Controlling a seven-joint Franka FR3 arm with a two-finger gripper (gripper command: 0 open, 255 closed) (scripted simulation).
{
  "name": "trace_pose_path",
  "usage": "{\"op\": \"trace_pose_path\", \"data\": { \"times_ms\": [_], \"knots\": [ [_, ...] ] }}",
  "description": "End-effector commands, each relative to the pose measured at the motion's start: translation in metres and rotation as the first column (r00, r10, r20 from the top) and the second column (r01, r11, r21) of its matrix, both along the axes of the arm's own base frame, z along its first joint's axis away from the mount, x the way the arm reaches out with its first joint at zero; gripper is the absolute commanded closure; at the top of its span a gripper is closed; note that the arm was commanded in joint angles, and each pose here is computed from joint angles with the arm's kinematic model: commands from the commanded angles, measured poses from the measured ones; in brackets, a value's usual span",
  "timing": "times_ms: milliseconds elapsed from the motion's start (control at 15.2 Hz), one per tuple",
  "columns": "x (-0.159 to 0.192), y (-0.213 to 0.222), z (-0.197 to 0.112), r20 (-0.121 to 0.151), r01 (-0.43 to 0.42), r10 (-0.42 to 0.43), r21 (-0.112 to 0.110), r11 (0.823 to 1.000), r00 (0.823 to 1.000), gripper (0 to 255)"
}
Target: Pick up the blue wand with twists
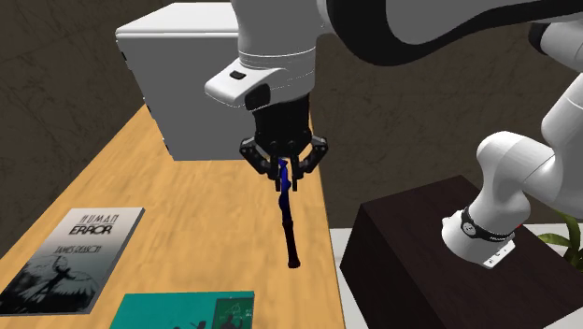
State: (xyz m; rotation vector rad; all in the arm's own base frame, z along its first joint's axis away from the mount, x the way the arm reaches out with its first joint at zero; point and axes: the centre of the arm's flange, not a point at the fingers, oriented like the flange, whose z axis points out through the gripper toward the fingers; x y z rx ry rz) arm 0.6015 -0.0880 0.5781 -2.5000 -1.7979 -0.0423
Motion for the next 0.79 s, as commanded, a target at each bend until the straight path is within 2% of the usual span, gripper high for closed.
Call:
{"op": "trace_pose_path", "data": {
  "times_ms": [0, 594, 726],
  "knots": [
    [-0.002, -0.004, 0.013, 0.001, 0.005, -0.005, -0.003, 1.000, 1.000, 255],
    [-0.002, -0.004, 0.060, 0.001, 0.005, -0.005, -0.003, 1.000, 1.000, 255],
    [-0.002, -0.004, 0.061, 0.001, 0.005, -0.005, -0.003, 1.000, 1.000, 255]
  ]
}}
